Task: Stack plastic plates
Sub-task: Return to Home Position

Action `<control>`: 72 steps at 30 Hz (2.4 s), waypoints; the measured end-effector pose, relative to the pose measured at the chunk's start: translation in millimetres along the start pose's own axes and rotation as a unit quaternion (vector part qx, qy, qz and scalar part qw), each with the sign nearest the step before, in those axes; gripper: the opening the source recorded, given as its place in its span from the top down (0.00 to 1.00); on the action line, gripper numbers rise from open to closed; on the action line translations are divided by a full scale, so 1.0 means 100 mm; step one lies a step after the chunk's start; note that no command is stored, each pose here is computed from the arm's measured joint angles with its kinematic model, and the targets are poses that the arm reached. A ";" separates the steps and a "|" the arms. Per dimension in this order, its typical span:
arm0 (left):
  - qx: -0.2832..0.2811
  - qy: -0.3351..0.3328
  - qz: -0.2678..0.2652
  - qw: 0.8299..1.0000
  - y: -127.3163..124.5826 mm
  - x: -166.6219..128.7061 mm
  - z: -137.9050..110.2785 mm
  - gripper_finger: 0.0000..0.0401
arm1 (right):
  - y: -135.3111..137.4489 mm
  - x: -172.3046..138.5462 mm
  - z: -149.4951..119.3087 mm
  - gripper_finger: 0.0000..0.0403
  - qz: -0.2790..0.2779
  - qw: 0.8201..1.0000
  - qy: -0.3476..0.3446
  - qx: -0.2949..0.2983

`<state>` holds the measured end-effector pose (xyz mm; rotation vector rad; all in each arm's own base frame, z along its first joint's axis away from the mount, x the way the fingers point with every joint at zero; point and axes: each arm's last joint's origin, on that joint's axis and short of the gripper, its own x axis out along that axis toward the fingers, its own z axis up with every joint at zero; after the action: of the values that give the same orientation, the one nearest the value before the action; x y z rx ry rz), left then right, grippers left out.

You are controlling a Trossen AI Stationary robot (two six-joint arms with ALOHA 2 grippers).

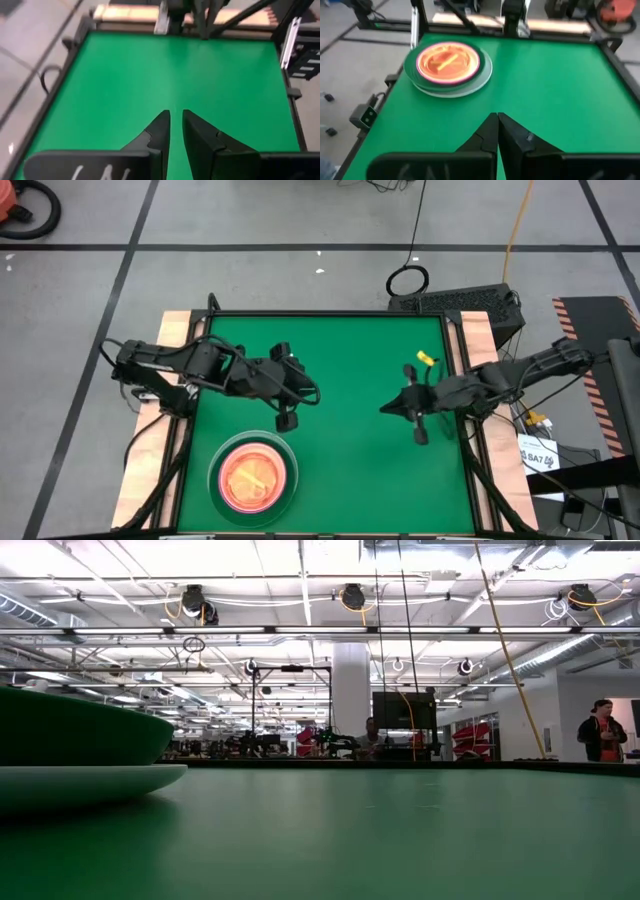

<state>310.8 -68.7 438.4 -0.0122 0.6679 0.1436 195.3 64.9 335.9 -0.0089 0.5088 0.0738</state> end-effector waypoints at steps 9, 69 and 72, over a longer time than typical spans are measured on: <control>0.030 -0.033 0.004 0.999 0.22 0.10 0.10 0.86 | -0.09 -0.37 0.02 1.00 -0.006 0.998 -0.058 -0.036; -0.058 -0.192 -0.026 0.979 0.64 0.26 -2.50 0.86 | -0.28 0.01 -1.87 1.00 -0.001 0.979 -0.194 -0.056; -0.054 -0.194 -0.021 0.979 0.64 0.27 -2.57 0.86 | -0.28 0.04 -1.93 1.00 -0.001 0.979 -0.198 -0.058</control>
<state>164.5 -17.1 222.1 -0.0996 0.2701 0.1372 106.8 31.6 165.7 -0.1060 0.1061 0.1004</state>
